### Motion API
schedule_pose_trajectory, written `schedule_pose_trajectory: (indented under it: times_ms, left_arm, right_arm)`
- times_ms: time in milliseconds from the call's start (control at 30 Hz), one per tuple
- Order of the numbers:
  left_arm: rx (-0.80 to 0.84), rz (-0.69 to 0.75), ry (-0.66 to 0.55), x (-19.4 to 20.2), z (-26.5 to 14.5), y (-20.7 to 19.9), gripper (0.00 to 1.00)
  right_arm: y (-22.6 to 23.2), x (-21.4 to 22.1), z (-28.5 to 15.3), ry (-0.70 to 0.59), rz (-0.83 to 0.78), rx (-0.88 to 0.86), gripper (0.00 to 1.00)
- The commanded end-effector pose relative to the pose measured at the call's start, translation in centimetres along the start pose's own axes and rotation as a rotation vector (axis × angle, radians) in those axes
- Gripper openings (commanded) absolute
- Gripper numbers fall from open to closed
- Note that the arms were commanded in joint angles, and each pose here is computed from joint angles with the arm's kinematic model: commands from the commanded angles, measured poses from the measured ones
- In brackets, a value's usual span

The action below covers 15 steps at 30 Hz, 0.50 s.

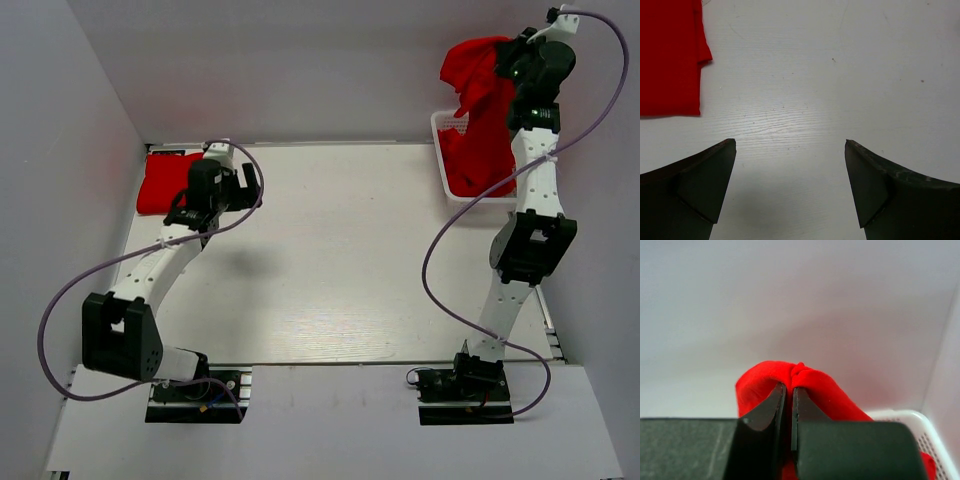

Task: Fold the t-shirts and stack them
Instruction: Grab crumpled tshirt from bin with the right arm, then move the tshirt to the center of the board

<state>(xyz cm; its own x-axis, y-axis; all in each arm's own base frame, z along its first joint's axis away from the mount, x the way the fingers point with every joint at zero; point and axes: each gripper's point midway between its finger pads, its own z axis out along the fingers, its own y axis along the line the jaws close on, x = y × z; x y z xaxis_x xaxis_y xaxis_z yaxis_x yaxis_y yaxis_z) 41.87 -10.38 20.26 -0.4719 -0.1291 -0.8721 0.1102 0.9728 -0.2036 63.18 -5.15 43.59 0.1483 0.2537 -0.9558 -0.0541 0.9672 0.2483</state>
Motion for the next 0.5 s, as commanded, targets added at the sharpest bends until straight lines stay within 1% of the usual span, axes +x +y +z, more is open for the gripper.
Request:
schedule_pose_trajectory:
  times_ms: [0,33,67,100,133,200,267,300,367,400,467]
  left_arm:
    - [0.068,0.009,-0.083,-2.0,-2.5,-1.2,1.0]
    - [0.068,0.009,-0.083,-1.7,-2.8,-1.1,1.0]
    - [0.071,0.009,-0.098,-2.2,-3.2,-1.2,1.0]
    - [0.075,0.009,-0.113,-2.5,-3.8,-1.3,1.0]
    - [0.076,0.01,-0.118,-2.4,-4.1,-1.3,1.0]
    - [0.078,0.01,-0.13,-2.6,-4.7,-1.3,1.0]
    - [0.067,0.009,-0.164,-3.5,-5.6,-1.2,1.0]
    - [0.065,0.009,-0.153,-3.0,-5.7,-1.1,1.0]
    - [0.067,-0.002,-0.157,-3.2,-6.1,-1.1,1.0]
    - [0.061,-0.003,-0.171,-3.5,-6.5,-1.1,1.0]
    - [0.058,-0.003,-0.161,-3.5,-6.9,-1.1,1.0]
  right_arm:
    - [5.7,-7.8,-2.2,-0.131,-0.062,-0.153,0.0]
    - [7.2,-9.2,-3.0,-0.153,-0.067,-0.19,0.0]
    - [9.1,-9.2,-3.5,-0.148,-0.077,-0.259,0.0]
    - [10.4,-9.7,-4.0,-0.158,-0.081,-0.288,0.0]
    - [11.8,-11.6,-5.4,-0.192,-0.089,-0.318,0.0]
    - [14.9,-13.1,-7.0,-0.22,-0.098,-0.39,0.0]
    - [16.8,-14.6,-8.5,-0.249,-0.105,-0.442,0.0]
    - [19.4,-15.1,-9.8,-0.258,-0.099,-0.511,0.0]
    - [21.5,-16.7,-11.7,-0.299,-0.073,-0.578,0.0]
    - [22.3,-16.7,-12.2,-0.299,-0.077,-0.615,0.0]
    - [24.7,-17.3,-13.6,-0.316,-0.057,-0.689,0.0]
